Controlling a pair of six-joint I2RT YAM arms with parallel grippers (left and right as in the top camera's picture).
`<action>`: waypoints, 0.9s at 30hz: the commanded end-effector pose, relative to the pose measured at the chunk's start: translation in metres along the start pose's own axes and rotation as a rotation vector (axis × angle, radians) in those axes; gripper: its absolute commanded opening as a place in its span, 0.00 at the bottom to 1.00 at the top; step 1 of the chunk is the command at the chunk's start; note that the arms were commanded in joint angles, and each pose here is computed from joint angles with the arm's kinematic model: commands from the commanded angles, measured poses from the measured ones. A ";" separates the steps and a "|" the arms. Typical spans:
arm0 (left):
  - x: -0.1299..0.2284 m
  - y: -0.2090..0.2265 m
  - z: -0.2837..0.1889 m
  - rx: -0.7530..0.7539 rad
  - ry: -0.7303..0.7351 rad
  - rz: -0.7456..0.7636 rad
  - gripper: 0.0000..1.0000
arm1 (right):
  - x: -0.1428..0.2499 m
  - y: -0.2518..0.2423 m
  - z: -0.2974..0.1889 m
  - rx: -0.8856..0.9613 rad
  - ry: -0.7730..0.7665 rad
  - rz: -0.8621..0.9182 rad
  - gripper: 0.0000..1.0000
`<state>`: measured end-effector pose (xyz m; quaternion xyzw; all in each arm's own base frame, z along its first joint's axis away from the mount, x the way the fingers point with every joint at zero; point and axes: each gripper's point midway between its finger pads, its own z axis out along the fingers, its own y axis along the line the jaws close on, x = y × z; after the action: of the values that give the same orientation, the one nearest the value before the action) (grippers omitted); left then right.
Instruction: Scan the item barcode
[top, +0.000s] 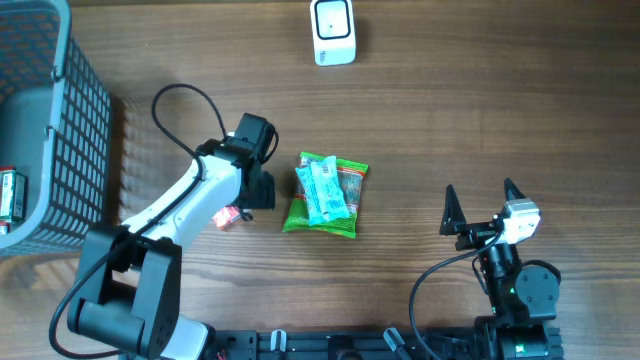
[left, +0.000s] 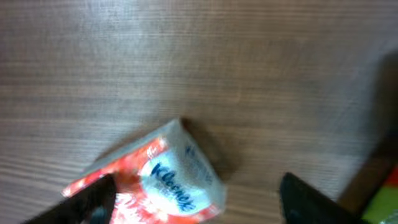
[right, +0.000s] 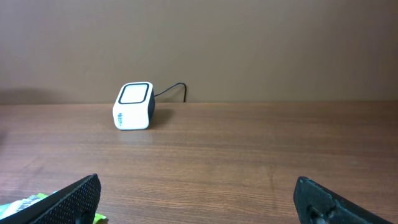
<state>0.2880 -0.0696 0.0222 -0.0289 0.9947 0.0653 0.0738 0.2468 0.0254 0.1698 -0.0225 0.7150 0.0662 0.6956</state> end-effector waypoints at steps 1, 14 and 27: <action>-0.002 -0.002 0.001 0.017 -0.004 -0.242 0.99 | 0.000 -0.003 0.000 0.013 0.000 -0.009 1.00; 0.025 0.025 -0.001 -0.150 0.032 -0.886 1.00 | 0.000 -0.002 0.000 0.013 0.000 -0.009 1.00; 0.040 0.024 0.015 -0.147 0.049 -0.733 0.96 | 0.000 -0.002 0.000 0.013 0.000 -0.009 1.00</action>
<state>0.2548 -0.0504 0.0106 -0.4268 0.8975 0.0905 0.0647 0.2468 0.0254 0.1698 -0.0225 0.7150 0.0662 0.6956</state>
